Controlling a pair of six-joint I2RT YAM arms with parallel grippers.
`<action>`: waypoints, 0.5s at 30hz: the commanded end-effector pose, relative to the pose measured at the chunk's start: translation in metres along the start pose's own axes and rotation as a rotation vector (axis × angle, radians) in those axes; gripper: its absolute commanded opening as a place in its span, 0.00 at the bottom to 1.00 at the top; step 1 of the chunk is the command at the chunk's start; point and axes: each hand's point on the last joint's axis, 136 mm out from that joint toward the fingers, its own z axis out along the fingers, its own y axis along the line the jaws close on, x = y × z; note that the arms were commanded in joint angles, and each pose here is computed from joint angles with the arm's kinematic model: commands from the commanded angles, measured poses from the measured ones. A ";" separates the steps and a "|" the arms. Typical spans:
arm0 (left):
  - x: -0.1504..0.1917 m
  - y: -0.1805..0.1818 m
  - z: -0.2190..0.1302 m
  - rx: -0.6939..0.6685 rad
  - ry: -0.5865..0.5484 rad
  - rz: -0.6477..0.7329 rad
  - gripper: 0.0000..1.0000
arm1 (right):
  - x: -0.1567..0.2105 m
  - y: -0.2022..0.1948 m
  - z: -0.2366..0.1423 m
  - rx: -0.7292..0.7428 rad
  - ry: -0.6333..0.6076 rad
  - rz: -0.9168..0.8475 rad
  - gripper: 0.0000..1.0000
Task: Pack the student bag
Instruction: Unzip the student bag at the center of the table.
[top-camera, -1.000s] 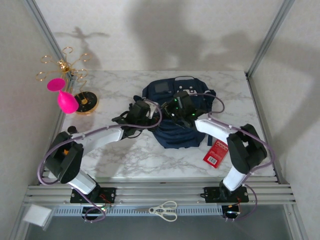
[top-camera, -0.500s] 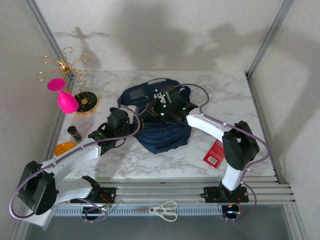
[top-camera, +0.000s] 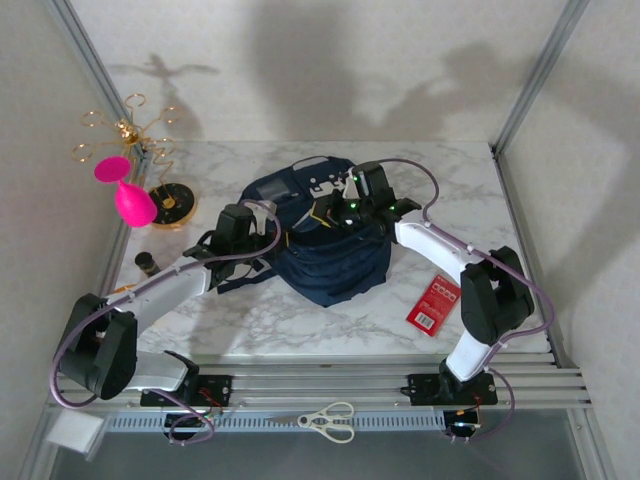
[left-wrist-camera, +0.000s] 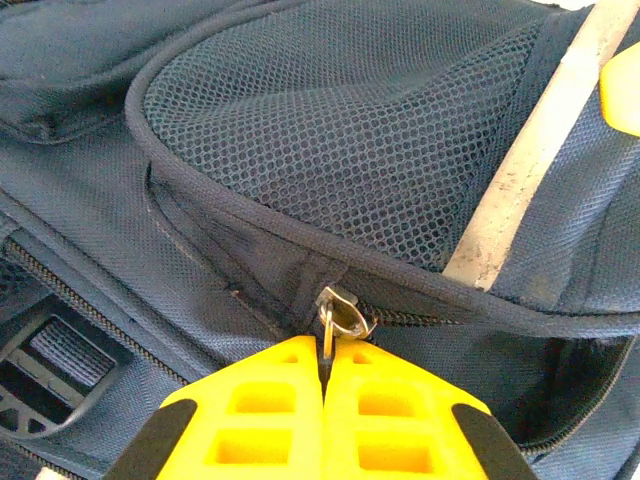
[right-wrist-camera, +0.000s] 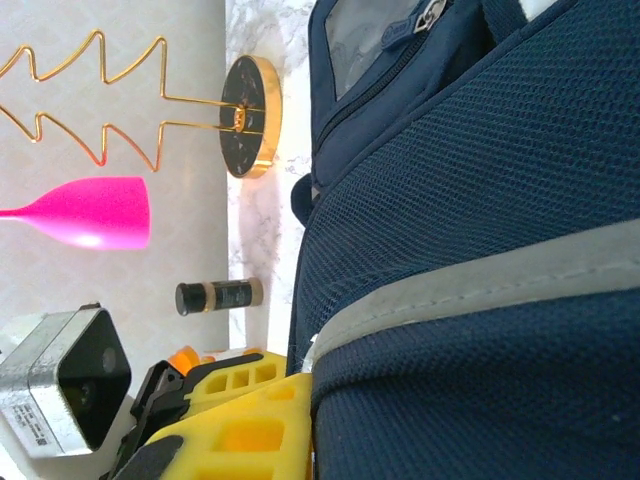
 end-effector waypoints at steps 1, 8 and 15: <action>0.002 0.041 -0.005 -0.145 -0.003 -0.060 0.00 | -0.002 0.005 -0.011 -0.021 0.005 -0.051 0.15; 0.013 0.014 -0.040 -0.081 -0.028 -0.114 0.47 | 0.019 -0.006 -0.040 0.063 0.024 -0.135 0.56; 0.041 -0.044 -0.060 0.058 -0.025 -0.166 0.57 | 0.056 -0.061 -0.119 0.230 -0.062 -0.056 0.77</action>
